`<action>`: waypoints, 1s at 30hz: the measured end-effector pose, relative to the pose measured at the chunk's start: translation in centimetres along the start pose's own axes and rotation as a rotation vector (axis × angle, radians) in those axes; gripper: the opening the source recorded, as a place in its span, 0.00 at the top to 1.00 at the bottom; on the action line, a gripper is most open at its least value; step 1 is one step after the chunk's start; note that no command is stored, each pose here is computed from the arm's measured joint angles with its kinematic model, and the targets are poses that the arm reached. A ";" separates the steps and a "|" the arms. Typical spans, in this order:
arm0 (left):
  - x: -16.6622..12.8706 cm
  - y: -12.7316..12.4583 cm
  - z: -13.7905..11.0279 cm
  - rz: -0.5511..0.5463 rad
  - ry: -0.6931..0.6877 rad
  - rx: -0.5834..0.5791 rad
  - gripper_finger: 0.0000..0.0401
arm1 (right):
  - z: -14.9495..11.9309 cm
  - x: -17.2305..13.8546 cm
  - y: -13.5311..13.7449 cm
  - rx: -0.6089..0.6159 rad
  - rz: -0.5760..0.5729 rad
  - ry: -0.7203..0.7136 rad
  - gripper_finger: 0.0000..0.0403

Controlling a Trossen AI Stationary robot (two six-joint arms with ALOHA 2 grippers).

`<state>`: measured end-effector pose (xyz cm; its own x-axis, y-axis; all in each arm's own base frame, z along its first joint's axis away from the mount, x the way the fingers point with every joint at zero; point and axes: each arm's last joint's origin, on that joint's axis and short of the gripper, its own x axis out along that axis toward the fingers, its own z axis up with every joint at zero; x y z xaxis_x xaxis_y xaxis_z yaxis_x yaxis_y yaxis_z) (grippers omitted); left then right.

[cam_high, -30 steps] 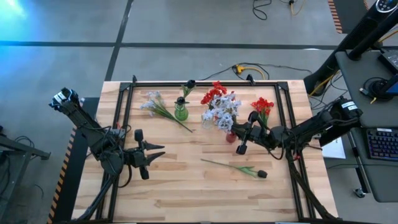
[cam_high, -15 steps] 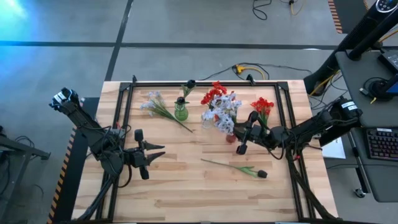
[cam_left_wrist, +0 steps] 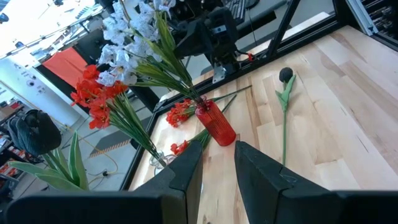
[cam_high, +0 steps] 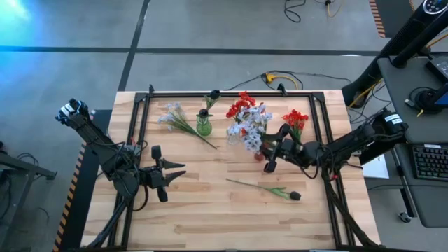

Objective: Sort flowers into vase by color
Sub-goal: Put the bottom white flowers into the red vase

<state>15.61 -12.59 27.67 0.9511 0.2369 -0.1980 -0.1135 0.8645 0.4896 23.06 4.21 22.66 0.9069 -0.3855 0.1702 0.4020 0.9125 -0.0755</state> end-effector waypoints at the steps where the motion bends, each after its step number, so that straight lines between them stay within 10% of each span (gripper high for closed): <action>1: 0.0 0.0 0.0 0.000 0.000 0.000 0.81 | 0.0 0.1 0.1 -0.001 -0.011 0.012 0.55; 30: 0.0 0.0 0.0 0.000 0.000 0.000 0.81 | 2.3 2.6 1.3 -0.006 -0.057 0.163 0.48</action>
<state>15.61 -12.59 27.67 0.9511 0.2368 -0.1981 -0.1132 0.8645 0.4897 25.66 4.71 25.24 0.8910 -0.4538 0.0123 0.4534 0.8880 -0.0762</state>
